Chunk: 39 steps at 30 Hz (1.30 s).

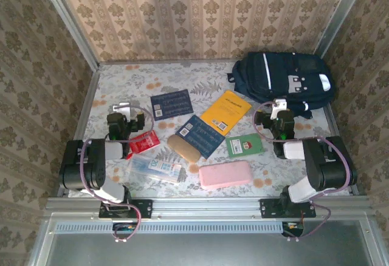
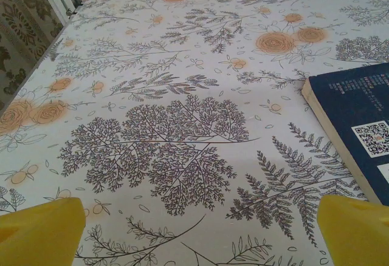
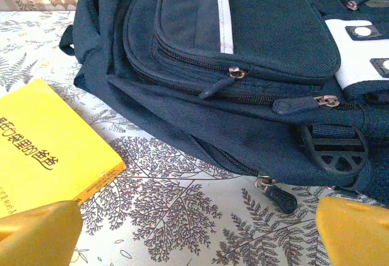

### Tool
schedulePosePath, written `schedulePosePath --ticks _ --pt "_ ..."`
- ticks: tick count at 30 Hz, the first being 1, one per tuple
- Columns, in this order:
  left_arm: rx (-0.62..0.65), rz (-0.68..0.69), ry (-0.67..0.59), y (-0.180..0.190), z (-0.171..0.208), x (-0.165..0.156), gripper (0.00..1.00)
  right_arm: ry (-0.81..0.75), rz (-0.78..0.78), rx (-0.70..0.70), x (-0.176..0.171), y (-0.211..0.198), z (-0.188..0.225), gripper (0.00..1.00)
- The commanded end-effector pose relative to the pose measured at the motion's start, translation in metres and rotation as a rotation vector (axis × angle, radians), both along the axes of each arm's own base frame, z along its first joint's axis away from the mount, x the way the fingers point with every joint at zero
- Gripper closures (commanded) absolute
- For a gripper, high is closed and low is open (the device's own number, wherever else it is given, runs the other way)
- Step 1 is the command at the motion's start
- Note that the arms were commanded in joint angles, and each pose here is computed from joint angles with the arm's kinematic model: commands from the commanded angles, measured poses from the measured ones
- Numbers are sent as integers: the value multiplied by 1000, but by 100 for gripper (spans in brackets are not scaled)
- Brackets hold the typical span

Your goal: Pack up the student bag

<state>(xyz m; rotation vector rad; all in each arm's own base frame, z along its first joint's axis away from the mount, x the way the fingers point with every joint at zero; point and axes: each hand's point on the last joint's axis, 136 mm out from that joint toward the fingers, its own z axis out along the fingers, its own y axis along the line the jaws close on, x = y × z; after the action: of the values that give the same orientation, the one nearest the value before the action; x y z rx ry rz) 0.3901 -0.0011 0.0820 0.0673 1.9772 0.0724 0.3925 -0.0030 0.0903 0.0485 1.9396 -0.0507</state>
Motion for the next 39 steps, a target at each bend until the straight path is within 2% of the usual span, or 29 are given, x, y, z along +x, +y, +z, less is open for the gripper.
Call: schedulePosePath --ticks 1,32,35,37,39 --pt "18 -10 -44 -2 12 9 0 -31 33 -5 7 7 9 0" --pt "50 0 -68 -4 15 6 0 -31 28 30 7 1 8 0" --pt "76 31 -99 -4 40 -2 0 -54 117 -3 0 19 25 0" --pt "116 17 -114 -12 64 -6 0 -65 142 -69 -6 33 52 0" --pt "195 -29 -219 -31 103 -12 0 -145 151 -139 -12 48 86 0"
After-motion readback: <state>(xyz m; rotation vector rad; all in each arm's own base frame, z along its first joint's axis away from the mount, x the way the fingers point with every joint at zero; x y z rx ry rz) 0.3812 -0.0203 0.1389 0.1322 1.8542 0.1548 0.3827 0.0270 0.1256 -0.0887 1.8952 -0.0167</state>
